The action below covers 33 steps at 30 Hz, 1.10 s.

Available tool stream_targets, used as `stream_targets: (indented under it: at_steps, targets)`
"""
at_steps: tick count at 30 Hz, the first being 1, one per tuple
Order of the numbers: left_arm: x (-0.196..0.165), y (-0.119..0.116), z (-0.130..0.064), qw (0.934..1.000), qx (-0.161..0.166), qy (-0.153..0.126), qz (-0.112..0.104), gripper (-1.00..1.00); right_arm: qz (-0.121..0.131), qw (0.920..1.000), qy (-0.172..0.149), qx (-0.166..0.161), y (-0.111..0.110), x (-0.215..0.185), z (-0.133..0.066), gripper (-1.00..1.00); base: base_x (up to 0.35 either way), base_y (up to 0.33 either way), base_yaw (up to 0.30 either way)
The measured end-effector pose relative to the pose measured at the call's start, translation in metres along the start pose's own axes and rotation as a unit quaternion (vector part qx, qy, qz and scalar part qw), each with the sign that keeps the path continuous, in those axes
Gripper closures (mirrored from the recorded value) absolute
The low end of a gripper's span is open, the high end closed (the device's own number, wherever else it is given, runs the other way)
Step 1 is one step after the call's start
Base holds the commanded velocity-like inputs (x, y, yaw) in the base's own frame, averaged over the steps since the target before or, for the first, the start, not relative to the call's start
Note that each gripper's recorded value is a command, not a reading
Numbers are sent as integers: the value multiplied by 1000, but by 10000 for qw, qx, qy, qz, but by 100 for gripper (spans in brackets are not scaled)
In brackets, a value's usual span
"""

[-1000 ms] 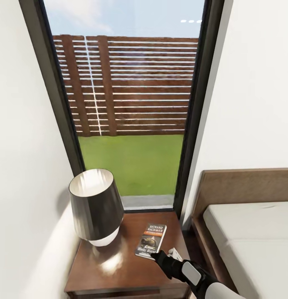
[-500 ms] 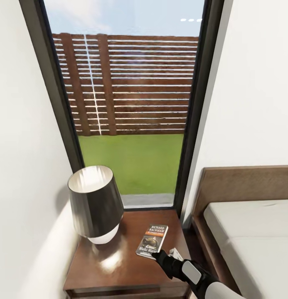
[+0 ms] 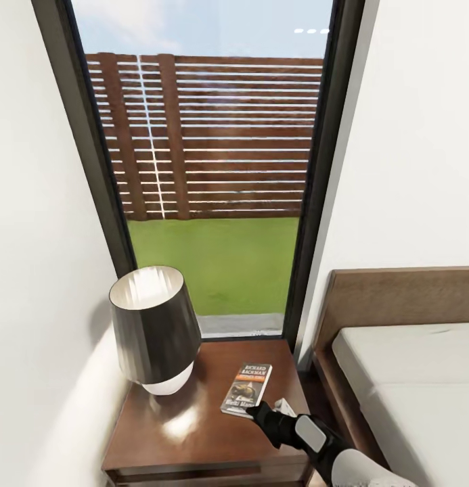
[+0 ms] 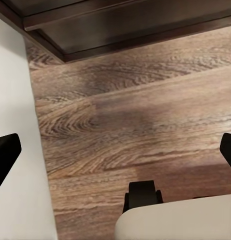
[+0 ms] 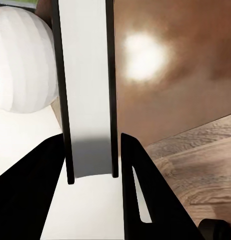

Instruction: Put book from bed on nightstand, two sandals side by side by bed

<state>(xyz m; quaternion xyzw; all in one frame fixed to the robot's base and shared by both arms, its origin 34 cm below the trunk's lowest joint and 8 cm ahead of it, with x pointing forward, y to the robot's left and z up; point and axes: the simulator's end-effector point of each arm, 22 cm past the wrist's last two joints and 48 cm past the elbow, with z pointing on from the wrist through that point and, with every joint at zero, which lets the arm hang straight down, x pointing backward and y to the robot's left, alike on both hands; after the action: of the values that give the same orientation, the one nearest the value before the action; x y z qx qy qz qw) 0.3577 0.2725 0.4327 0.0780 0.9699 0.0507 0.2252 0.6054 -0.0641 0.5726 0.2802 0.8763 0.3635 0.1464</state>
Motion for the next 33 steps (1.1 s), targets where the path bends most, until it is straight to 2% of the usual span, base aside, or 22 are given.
stream_targets:
  at_steps: [11,22,33]
  targets:
    - [0,1,0,10000,-3,-2,2,-100,-37,10000,2,-54,16,-11,0,100,0,0,0]
    - [10,-2,17,10000,-3,-3,8,-100,-92,9999,-22,-74,8,-15,13,100,0,0,0]
    - [14,-3,22,10000,-9,3,8,-100,-96,9999,-33,-64,3,-16,16,100,0,0,0]
